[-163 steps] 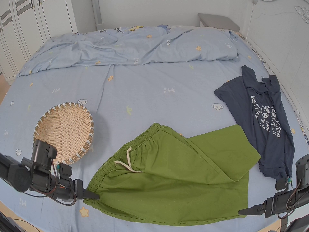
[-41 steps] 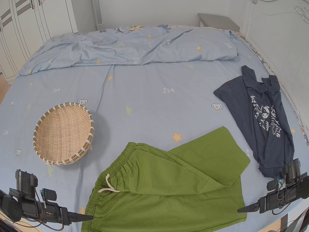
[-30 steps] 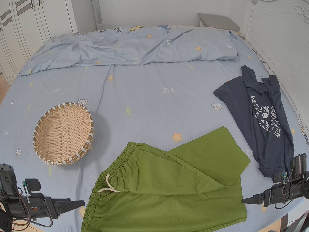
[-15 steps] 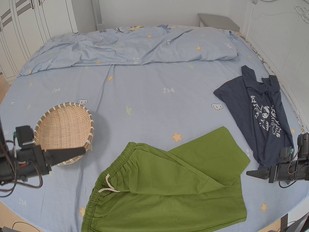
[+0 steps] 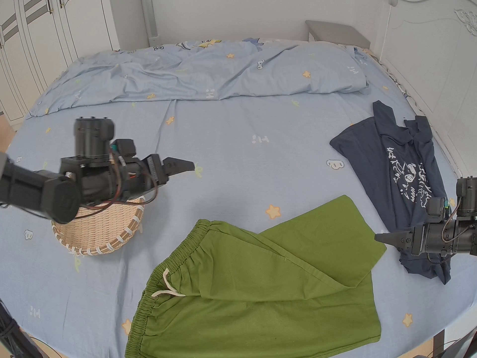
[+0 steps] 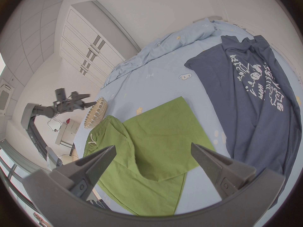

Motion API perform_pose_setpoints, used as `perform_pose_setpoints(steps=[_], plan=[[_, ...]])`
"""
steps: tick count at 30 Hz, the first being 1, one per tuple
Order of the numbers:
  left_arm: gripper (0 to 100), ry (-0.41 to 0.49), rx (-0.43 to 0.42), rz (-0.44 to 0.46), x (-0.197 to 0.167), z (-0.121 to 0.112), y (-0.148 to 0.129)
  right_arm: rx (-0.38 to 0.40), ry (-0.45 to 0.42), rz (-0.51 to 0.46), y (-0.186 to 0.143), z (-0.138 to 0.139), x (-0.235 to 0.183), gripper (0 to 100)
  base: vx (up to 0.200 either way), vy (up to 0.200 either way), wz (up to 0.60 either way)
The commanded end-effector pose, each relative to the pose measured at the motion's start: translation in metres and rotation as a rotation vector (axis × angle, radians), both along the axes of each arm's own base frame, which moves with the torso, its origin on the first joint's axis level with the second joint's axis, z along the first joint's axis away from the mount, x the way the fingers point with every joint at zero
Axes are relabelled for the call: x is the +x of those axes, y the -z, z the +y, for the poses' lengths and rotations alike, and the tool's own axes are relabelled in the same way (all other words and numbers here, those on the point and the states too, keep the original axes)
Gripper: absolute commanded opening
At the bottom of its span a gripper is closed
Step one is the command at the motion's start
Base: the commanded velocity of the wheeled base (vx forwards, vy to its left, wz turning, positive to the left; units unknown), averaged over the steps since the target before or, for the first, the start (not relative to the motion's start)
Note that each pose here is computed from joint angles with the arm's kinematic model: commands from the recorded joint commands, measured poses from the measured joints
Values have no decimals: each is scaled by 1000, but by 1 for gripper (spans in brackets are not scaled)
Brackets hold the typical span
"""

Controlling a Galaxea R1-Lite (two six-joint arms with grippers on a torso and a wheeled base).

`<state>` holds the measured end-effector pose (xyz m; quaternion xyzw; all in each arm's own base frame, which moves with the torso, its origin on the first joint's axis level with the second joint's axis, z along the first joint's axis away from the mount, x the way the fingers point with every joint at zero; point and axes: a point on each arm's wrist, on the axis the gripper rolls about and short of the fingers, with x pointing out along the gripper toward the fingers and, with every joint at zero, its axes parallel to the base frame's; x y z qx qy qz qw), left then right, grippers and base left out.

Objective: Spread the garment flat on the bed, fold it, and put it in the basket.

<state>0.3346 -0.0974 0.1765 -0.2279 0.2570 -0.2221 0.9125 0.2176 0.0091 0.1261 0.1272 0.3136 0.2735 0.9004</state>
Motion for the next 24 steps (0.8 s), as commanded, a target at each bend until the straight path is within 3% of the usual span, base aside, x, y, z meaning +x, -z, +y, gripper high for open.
perform_pose_setpoints(steps=[1,14,24], plan=[[100,-102,91,81,72,-58,76,2,-23,-18,-6,5,10,100,0,0,0],[100,-220,89,43,89,-56,75,4,-27,-12,-3,6,10,100,0,0,0],[100,-275,79,21,71,-25,47,4,-39,1,-1,9,9,100,0,0,0]])
